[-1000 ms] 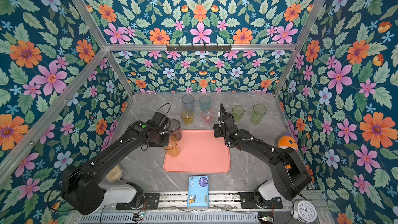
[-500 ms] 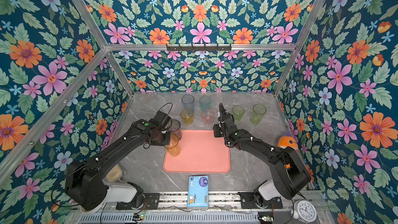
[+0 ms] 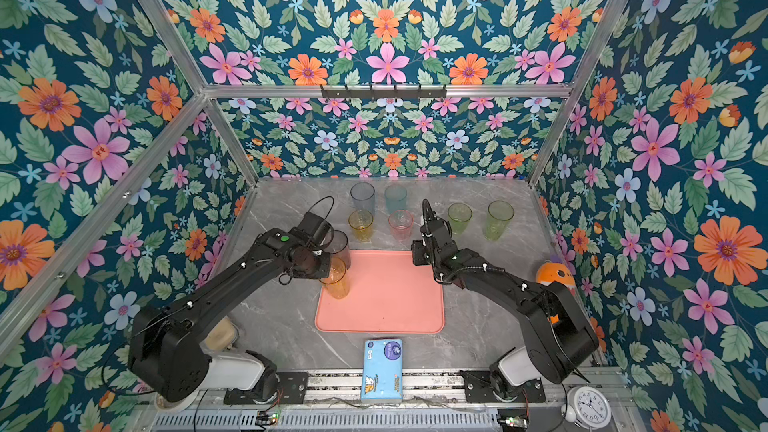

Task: Place the glasses into the tray
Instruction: 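Lower the yellow cup onto the tray beside the grey cup with the left gripper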

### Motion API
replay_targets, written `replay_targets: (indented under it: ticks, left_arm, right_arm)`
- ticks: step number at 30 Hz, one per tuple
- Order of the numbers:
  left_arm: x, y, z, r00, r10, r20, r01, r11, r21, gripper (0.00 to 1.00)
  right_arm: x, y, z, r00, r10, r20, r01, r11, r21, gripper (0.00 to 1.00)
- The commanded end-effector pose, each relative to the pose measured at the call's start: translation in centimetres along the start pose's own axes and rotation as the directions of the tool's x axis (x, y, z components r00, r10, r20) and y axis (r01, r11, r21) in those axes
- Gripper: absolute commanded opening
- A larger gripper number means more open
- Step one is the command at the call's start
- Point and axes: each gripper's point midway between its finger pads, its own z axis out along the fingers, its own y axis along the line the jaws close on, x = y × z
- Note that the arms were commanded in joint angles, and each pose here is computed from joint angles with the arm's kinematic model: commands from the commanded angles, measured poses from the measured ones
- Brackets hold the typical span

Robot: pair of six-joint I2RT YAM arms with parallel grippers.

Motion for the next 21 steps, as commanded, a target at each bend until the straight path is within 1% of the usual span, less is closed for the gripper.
replay_targets:
  ticks: [1,6,7,12,15,21]
  left_arm:
    - [-0.1,-0.3,-0.5,1.000,0.012,0.010,-0.013,1.000,0.020,0.20]
    - [-0.6,0.2,-1.0,1.000,0.012,0.023,-0.012,1.000,-0.012,0.33]
    - [-0.6,0.1,-1.0,1.000,0.013,0.020,-0.013,1.000,-0.004,0.35]
    - [-1.5,-0.2,-2.3,0.999,0.015,0.046,-0.015,1.000,0.010,0.38]
    - [-2.7,-0.3,-3.8,0.996,0.020,0.082,-0.021,1.000,0.016,0.43]
    - [-5.7,0.1,-6.9,0.987,0.027,0.158,-0.025,1.000,-0.012,0.49]
  right_arm:
    - [-0.4,0.0,0.0,1.000,0.003,0.006,-0.003,1.000,0.004,0.49]
    - [-0.4,0.1,-0.1,1.000,0.001,0.005,-0.001,1.000,-0.001,0.51]
    - [-0.3,0.1,-0.1,1.000,0.001,0.004,-0.001,1.000,-0.001,0.51]
    - [-0.3,0.2,-0.2,1.000,-0.001,0.006,0.001,1.000,-0.005,0.52]
    - [-0.3,0.2,-0.3,1.000,0.000,0.008,0.000,1.000,-0.007,0.52]
    - [-0.3,0.4,-0.5,1.000,0.000,0.010,0.000,1.000,-0.024,0.52]
